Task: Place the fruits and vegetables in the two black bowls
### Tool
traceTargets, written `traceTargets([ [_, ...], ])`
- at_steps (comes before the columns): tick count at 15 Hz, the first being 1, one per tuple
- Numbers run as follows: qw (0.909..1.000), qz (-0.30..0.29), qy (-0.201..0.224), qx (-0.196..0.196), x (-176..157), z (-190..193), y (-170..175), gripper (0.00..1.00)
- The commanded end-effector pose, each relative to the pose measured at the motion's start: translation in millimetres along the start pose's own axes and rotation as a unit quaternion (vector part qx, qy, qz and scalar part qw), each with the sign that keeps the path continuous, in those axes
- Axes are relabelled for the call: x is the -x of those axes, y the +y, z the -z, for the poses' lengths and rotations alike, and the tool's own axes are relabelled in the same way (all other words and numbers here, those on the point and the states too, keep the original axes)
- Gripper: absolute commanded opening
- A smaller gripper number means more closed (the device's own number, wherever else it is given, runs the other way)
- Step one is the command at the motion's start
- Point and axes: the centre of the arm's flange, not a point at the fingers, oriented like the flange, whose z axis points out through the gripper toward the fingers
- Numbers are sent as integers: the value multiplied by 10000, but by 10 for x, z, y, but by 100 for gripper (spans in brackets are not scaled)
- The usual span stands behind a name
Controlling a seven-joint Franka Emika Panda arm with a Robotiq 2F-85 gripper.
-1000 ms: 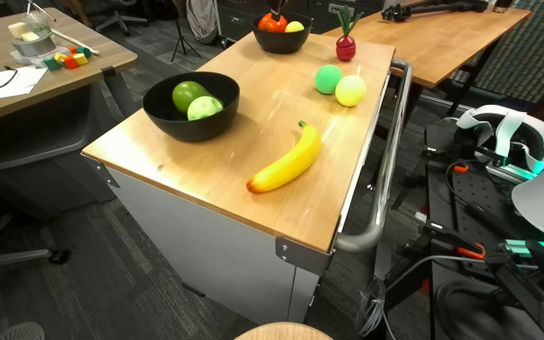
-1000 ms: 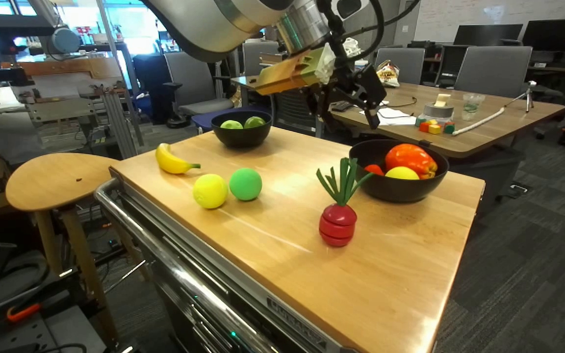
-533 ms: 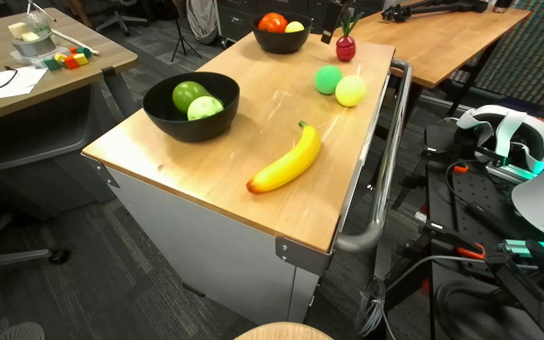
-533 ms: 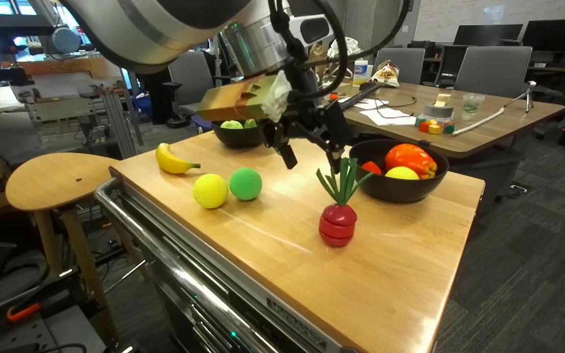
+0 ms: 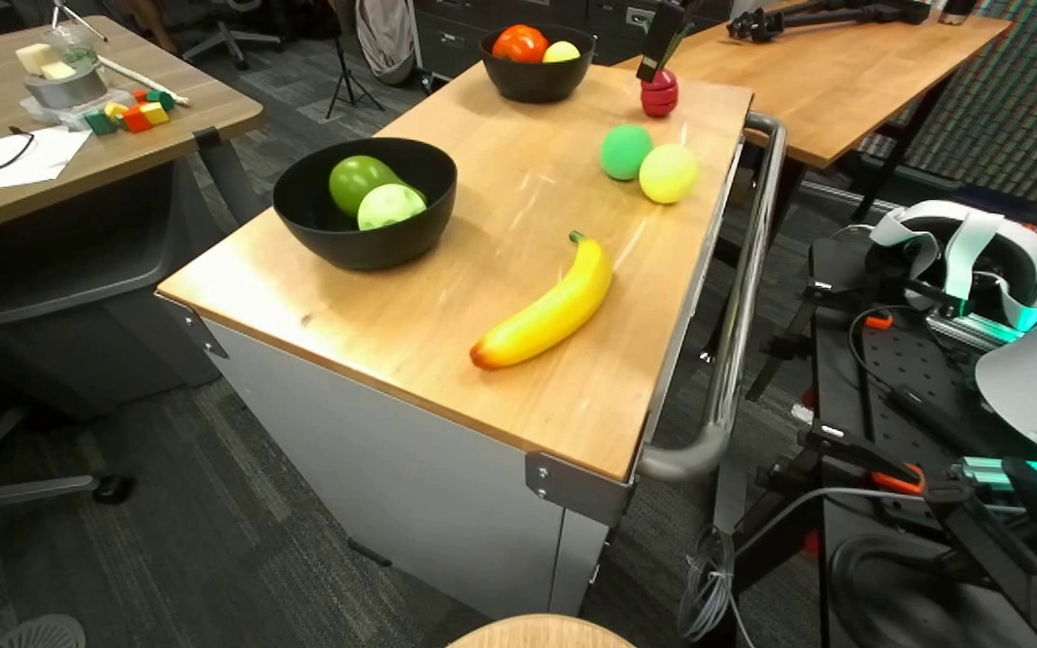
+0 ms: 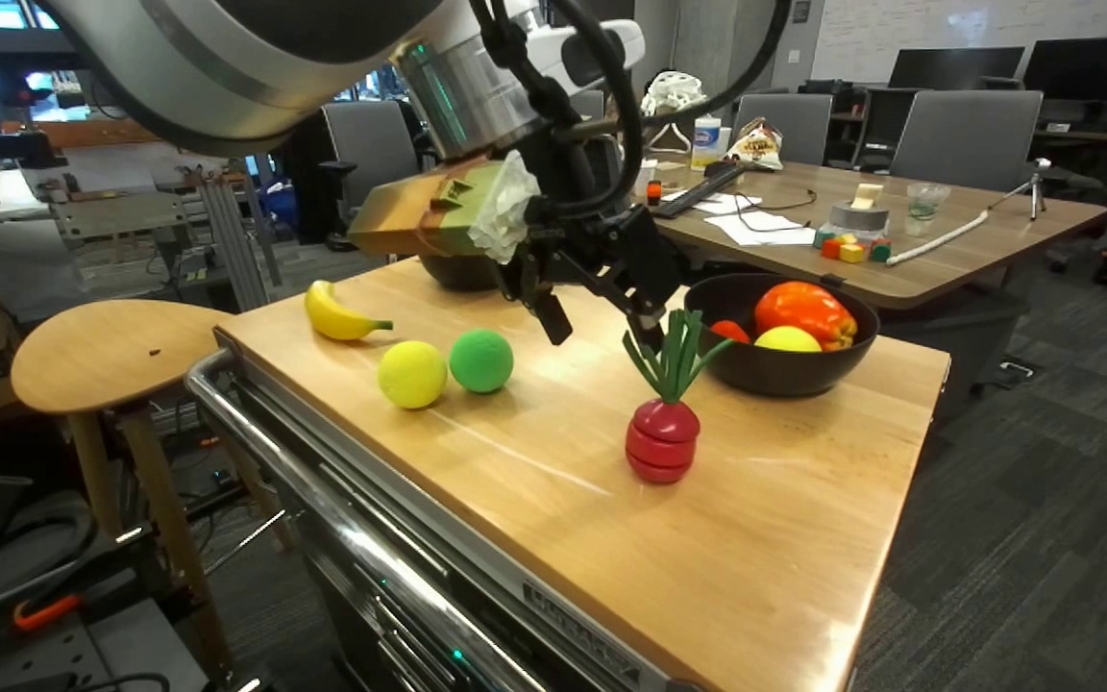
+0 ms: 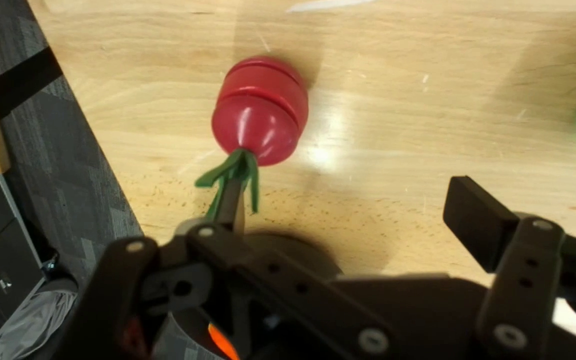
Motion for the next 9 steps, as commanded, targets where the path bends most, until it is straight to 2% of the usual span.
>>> traceTargets([
  [1, 9994, -142, 49, 312, -96, 36, 20, 100],
  [7, 9969, -222, -283, 706, -207, -12, 104, 100],
  [9, 9958, -240, -396, 785, -261, -69, 131, 73],
])
